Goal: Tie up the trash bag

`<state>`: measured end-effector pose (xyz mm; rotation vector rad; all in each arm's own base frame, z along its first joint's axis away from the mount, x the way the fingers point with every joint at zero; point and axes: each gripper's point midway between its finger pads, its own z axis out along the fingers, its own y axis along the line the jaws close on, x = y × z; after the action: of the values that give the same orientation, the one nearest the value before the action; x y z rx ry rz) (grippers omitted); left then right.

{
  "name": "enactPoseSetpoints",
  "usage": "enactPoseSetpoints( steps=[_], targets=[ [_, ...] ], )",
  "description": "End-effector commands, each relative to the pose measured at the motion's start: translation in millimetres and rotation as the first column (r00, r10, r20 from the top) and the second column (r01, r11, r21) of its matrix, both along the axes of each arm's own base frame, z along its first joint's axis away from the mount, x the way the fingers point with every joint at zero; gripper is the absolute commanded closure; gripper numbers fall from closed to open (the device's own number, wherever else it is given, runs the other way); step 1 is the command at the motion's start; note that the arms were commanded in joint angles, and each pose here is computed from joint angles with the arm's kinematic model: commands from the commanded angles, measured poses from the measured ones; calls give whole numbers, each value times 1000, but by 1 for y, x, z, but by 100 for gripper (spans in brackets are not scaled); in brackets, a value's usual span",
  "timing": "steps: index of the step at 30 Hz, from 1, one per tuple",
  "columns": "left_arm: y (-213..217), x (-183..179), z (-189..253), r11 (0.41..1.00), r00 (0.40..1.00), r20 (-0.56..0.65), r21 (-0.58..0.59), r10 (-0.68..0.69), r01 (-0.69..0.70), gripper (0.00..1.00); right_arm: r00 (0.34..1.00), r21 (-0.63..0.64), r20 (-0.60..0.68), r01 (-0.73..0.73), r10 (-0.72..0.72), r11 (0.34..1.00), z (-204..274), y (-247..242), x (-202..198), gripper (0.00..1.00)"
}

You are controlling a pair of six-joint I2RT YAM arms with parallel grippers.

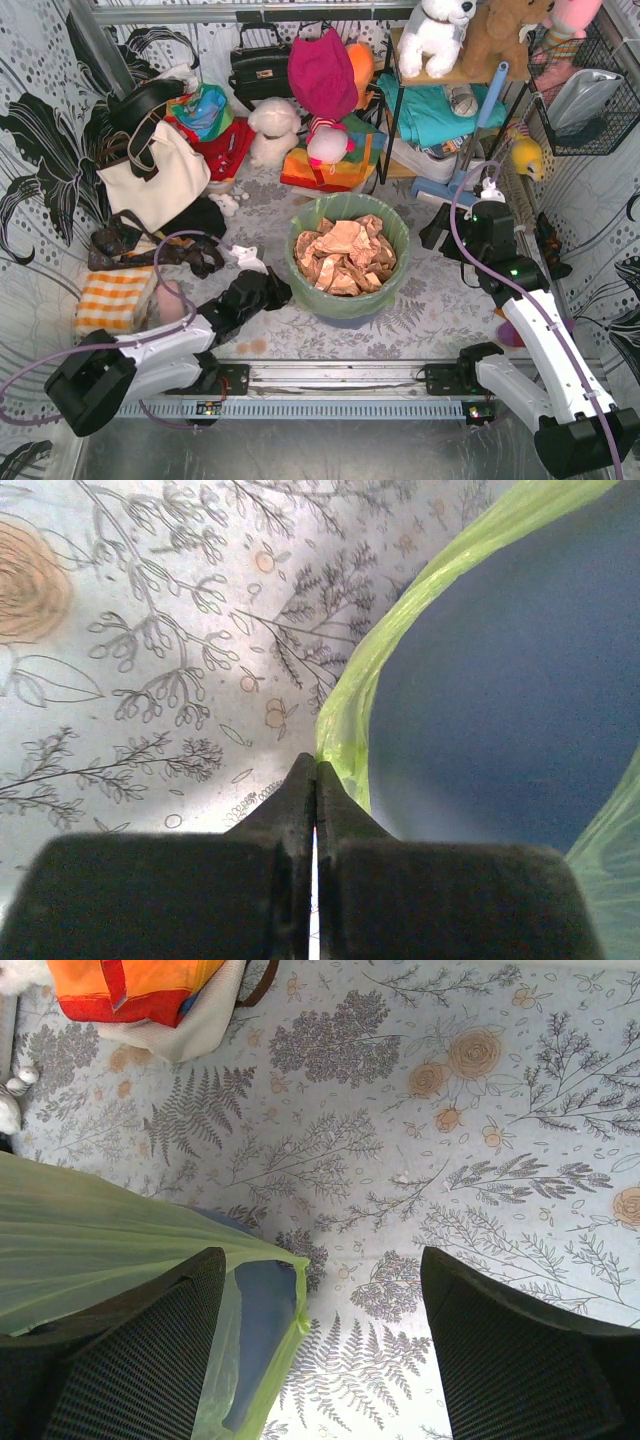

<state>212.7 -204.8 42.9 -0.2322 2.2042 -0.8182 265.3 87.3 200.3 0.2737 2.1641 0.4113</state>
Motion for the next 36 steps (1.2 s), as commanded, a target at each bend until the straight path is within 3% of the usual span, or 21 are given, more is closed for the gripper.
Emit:
enactPoseSetpoints(
  steps=[1,5,11,15,17,19,20,28,36],
  targets=[
    [26,6,2,986,987,-46,80,152,-148,100,999,-29,35,6,-5,1000,12,-7,-1,22],
    [47,0,0,964,969,-81,153,232,-218,100,999,-34,38,9,-8,999,13,-8,-2,22],
    [54,-1,12,949,963,-105,225,249,-221,100,999,-31,43,5,-4,999,14,-7,-2,22],
    [34,1,30,978,983,-88,144,163,-150,100,999,-39,41,4,-2,999,14,-8,-2,22],
    [19,-1,36,994,993,-68,68,93,-89,90,999,-39,42,1,1,999,14,-7,-1,22],
    [11,-1,36,997,996,-58,18,71,-70,68,999,-38,40,-2,4,999,13,-6,0,22],
    [8,-1,35,998,997,-53,-2,62,-62,62,999,-36,40,-5,6,999,14,-6,0,22],
    [-11,1,32,998,1000,4,-65,-20,20,50,999,-26,39,-17,18,1000,17,-3,1,22],
    [-17,4,19,997,999,12,-68,-47,47,47,999,-22,30,-19,20,1000,15,-1,2,22]
  ],
)
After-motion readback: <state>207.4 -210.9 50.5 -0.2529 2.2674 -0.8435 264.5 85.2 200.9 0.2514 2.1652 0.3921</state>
